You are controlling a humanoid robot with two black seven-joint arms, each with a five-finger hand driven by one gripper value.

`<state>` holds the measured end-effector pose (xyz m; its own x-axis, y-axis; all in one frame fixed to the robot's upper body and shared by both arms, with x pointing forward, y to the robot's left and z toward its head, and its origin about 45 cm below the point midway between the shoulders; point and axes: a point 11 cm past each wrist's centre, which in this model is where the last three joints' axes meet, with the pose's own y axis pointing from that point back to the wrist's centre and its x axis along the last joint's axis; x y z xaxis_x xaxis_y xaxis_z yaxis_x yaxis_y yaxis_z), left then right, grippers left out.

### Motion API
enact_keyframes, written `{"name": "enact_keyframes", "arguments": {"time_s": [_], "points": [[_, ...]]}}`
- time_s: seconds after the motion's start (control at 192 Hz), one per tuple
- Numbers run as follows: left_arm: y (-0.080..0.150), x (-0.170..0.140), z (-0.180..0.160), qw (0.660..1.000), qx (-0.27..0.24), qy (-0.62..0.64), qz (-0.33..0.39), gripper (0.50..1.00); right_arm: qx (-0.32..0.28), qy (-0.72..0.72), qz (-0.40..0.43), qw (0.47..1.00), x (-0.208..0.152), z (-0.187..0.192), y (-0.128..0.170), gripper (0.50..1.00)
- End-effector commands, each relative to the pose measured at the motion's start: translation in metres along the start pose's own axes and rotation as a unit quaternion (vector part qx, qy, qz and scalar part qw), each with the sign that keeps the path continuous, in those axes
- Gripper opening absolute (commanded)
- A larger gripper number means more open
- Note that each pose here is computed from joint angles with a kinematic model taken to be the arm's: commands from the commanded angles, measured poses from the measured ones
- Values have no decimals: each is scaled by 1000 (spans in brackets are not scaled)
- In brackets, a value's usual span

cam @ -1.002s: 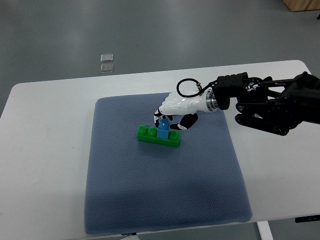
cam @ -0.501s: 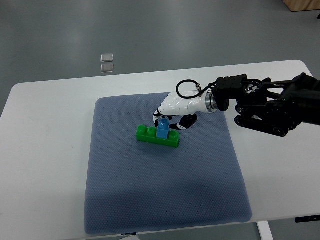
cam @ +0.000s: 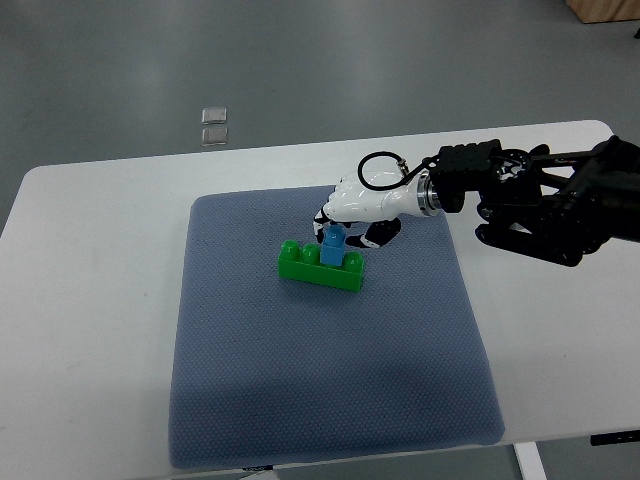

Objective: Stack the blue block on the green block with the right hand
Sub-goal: 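Press and adjust the blue block on the green block with right hand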

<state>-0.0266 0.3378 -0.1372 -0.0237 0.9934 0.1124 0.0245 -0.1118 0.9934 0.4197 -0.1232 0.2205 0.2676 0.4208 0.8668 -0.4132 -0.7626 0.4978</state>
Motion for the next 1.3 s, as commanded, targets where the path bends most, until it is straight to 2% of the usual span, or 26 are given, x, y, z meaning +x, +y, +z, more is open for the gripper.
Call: {"name": "enact_keyframes", "arguments": {"time_s": [0.0, 0.538, 0.647, 0.746, 0.898, 1.039, 1.294], "points": [[0, 0, 0, 1000, 0, 0, 0, 1000, 0, 3, -2, 1000, -1, 0, 0, 500], [0, -1, 0, 1000, 0, 0, -1, 1000, 2, 5, -6, 1000, -5, -2, -4, 500], [0, 0, 0, 1000, 0, 0, 0, 1000, -1, 3, -3, 1000, -3, 0, -2, 539], [0, 0, 0, 1000, 0, 0, 0, 1000, -2, 0, -2, 1000, -3, 1, 1, 635], [0, 0, 0, 1000, 0, 0, 0, 1000, 0, -1, -2, 1000, -1, 1, 1, 717], [0, 0, -1, 1000, 0, 0, 0, 1000, 4, -2, -2, 1000, 0, -1, 1, 744], [0, 0, 0, 1000, 0, 0, 0, 1000, 0, -3, 0, 1000, 2, 2, 5, 750]]}}
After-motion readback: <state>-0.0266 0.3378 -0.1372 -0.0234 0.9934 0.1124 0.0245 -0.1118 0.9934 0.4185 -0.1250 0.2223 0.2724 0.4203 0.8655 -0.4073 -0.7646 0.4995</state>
